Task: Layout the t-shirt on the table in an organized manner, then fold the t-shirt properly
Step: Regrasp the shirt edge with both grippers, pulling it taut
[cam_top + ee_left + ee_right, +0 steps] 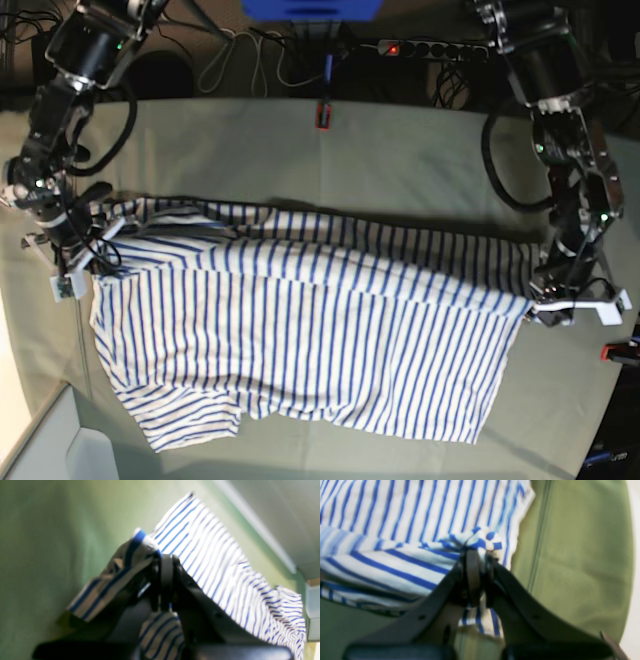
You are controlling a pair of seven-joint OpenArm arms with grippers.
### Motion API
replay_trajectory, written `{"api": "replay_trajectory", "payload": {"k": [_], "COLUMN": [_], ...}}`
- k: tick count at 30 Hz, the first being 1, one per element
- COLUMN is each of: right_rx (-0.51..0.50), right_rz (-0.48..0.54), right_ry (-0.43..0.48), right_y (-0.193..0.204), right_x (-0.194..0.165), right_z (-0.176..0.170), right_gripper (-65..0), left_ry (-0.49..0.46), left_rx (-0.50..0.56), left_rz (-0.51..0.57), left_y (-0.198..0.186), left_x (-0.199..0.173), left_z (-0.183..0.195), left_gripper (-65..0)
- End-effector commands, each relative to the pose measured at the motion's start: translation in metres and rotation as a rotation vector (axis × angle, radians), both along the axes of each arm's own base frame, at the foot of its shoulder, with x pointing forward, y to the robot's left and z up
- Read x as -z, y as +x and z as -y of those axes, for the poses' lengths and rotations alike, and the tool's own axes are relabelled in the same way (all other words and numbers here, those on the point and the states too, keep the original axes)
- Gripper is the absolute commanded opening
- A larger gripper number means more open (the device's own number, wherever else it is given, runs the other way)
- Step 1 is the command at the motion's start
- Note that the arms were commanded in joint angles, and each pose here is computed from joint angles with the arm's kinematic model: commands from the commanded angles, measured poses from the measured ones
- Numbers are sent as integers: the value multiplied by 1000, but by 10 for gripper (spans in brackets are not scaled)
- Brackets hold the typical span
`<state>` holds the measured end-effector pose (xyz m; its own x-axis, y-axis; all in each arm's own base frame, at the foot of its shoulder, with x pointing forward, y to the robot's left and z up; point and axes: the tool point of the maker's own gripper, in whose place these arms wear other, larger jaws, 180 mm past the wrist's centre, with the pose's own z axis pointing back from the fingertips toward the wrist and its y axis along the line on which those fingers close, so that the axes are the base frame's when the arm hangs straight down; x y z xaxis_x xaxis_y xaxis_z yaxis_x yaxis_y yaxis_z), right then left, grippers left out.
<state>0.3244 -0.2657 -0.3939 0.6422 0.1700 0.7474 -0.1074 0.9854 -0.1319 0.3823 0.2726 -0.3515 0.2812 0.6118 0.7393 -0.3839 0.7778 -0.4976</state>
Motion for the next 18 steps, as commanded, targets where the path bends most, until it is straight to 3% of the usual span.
{"api": "replay_trajectory", "payload": {"k": [1, 9, 11, 18], "right_rx": [-5, 6, 7, 14], "right_rz": [59, 25, 20, 45], "right_ry": [-11, 40, 57, 56], "right_y": [16, 39, 44, 59], "right_x": [-17, -5, -3, -15], "right_z": [8, 18, 16, 25], "right_gripper": [-650, -650, -615, -371], "left_ry": [22, -56, -79, -106], "left_rx": [-18, -34, -34, -28], "left_rz": [57, -28, -46, -50], "left_y": [14, 38, 44, 57], "left_x": [-19, 12, 19, 17], "left_z": [-11, -17, -14, -10], "left_gripper": [-650, -649, -630, -358]}}
